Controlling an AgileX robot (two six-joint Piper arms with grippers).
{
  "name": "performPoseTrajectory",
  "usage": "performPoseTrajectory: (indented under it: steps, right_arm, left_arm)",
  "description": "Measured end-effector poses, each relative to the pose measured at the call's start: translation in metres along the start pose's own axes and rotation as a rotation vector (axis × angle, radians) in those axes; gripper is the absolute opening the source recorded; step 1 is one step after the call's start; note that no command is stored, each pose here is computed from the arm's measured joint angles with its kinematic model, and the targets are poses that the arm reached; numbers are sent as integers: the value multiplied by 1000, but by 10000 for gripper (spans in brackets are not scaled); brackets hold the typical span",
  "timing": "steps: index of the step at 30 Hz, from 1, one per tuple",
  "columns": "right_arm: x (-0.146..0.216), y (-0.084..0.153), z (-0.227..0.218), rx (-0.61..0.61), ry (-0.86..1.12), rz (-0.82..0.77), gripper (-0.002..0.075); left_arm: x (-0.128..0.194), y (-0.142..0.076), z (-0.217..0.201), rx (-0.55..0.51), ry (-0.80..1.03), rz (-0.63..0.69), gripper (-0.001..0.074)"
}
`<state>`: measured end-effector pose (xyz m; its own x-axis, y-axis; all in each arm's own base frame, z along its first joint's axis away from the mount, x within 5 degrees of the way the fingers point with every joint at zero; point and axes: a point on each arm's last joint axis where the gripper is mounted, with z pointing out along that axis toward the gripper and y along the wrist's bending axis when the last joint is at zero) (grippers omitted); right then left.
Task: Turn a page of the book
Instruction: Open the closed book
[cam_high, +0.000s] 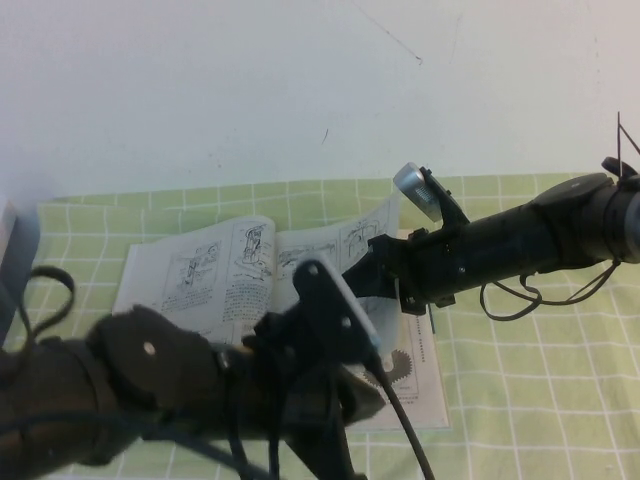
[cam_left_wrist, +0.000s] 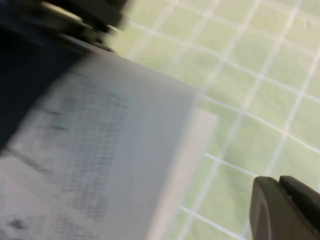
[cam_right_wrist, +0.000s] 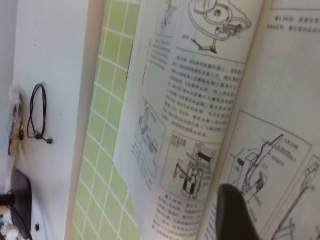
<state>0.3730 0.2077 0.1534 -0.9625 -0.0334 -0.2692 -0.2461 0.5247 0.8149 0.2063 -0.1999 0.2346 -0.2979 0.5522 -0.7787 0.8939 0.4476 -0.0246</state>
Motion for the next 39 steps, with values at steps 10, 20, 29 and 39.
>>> performPoseTrajectory:
  steps: [10,20,29,39]
  right_arm:
    - [-3,2,0,-18,-31,28,344]
    - [-5,3,0,-36,-50,50,344]
    - [-4,4,0,-43,-46,51,344]
    - [-7,37,-24,-43,-67,-116,345]
  left_arm:
    - [28,-48,29,-218,50,168,-2]
    - [31,-31,72,-394,97,133,-2]
    - [38,-14,87,-585,84,65,-2]
    - [38,-5,85,-706,59,43,-2]
